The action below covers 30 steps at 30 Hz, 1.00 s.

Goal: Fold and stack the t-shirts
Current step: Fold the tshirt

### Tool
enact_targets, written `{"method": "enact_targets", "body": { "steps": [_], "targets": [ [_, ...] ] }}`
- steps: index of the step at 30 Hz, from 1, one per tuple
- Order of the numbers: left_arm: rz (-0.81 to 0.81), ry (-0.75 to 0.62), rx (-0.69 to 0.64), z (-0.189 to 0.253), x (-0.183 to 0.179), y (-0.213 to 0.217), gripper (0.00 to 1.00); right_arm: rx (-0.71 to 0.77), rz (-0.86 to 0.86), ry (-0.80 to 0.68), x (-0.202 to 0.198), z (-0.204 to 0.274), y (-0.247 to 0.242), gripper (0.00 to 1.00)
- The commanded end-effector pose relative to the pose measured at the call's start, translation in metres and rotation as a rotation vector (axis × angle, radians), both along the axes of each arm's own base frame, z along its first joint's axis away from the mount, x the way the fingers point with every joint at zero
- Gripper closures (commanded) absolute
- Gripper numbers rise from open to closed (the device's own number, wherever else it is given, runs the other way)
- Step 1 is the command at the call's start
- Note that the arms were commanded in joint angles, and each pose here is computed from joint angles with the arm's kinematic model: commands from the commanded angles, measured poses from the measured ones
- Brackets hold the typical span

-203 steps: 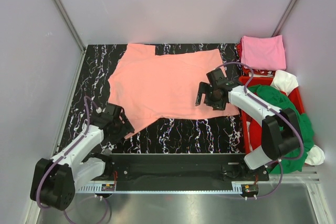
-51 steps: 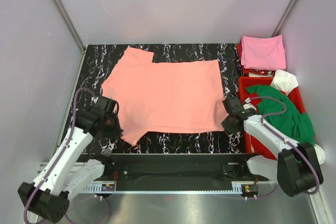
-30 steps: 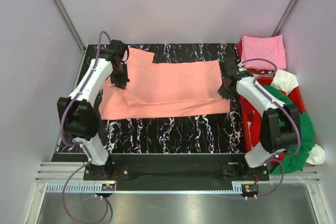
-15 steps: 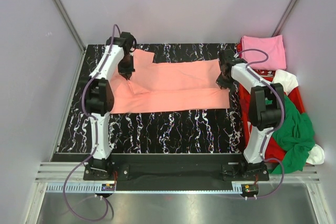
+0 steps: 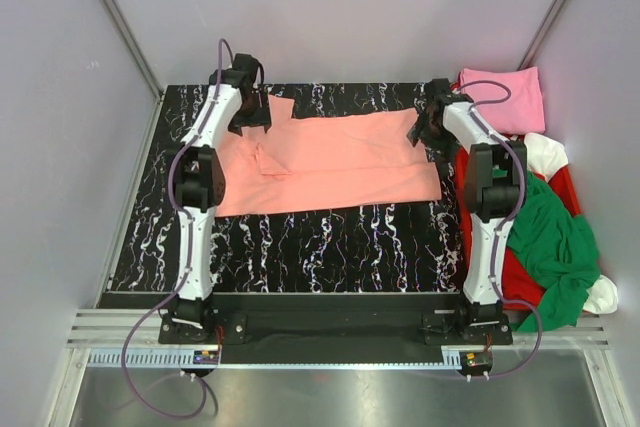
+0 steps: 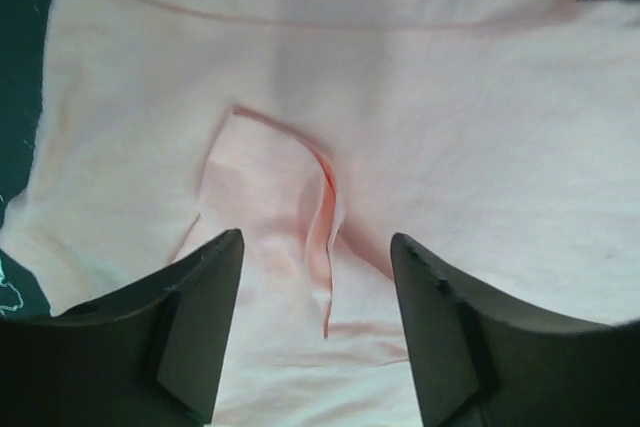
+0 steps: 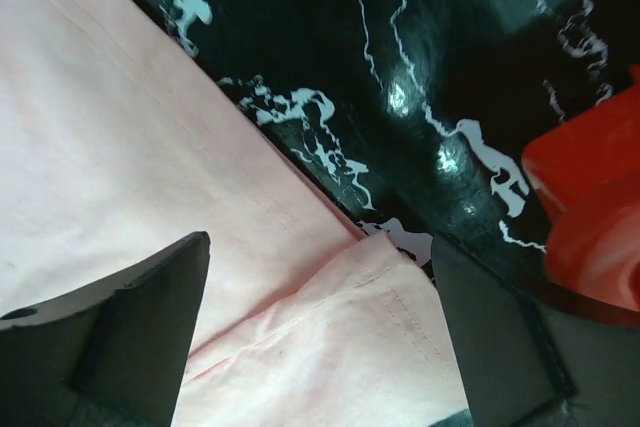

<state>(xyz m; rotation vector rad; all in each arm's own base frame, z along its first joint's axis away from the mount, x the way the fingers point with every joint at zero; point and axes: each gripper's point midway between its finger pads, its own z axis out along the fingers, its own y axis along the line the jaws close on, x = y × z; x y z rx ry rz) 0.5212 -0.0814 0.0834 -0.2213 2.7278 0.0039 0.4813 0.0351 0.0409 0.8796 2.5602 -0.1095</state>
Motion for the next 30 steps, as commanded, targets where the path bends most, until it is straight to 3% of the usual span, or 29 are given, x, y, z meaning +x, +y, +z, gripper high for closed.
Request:
{"method": "enact_targets", "body": {
  "steps": [1, 2, 4, 8, 10, 11, 13, 14, 15, 19, 21, 24, 30],
  "targets": [
    [0.03, -0.254, -0.064, 0.086, 0.023, -0.002, 0.26, -0.05, 0.013, -0.074, 0.011, 0.058, -0.012, 0.0],
    [0.034, -0.336, -0.061, 0.127, 0.015, 0.003, 0.23, -0.043, 0.014, -0.096, 0.01, 0.07, -0.01, 0.01],
    [0.044, -0.373, -0.031, 0.153, -0.006, 0.014, 0.18, 0.008, 0.035, -0.177, 0.007, 0.103, 0.003, 0.0],
    [0.068, -0.257, 0.004, 0.134, -0.058, 0.029, 0.23, 0.071, 0.279, -0.312, -0.007, 0.142, 0.091, 0.02],
    [0.092, -0.243, -0.004, 0.128, -0.081, 0.034, 0.27, 0.182, 0.492, -0.345, -0.023, 0.149, 0.176, 0.07],
    [0.101, -0.159, 0.0, 0.094, -0.104, 0.036, 0.31, 0.224, 0.555, -0.346, -0.029, 0.15, 0.203, 0.14],
    [0.125, -0.173, -0.06, 0.084, -0.121, 0.035, 0.37, 0.372, 0.741, -0.336, -0.047, 0.147, 0.279, 0.24],
    [0.142, -0.096, -0.062, 0.053, -0.143, 0.037, 0.44, 0.417, 0.795, -0.323, -0.055, 0.144, 0.301, 0.41],
    [0.157, -0.094, -0.094, 0.046, -0.147, 0.038, 0.46, 0.473, 0.865, -0.362, -0.059, 0.161, 0.332, 0.46],
    [0.239, -0.014, -0.161, 0.002, -0.18, 0.04, 0.57, 0.692, 1.12, -0.312, -0.088, 0.145, 0.415, 0.61],
    [0.268, 0.027, -0.162, -0.02, -0.194, 0.043, 0.59, 0.706, 1.18, -0.338, -0.089, 0.152, 0.435, 0.68],
    [0.297, 0.069, -0.188, -0.038, -0.201, 0.042, 0.59, 0.78, 1.199, -0.252, -0.088, 0.108, 0.46, 0.76],
    [0.364, 0.127, -0.202, -0.059, -0.21, 0.051, 0.61, 0.812, 1.161, -0.265, -0.068, 0.076, 0.483, 0.78]
  ]
}}
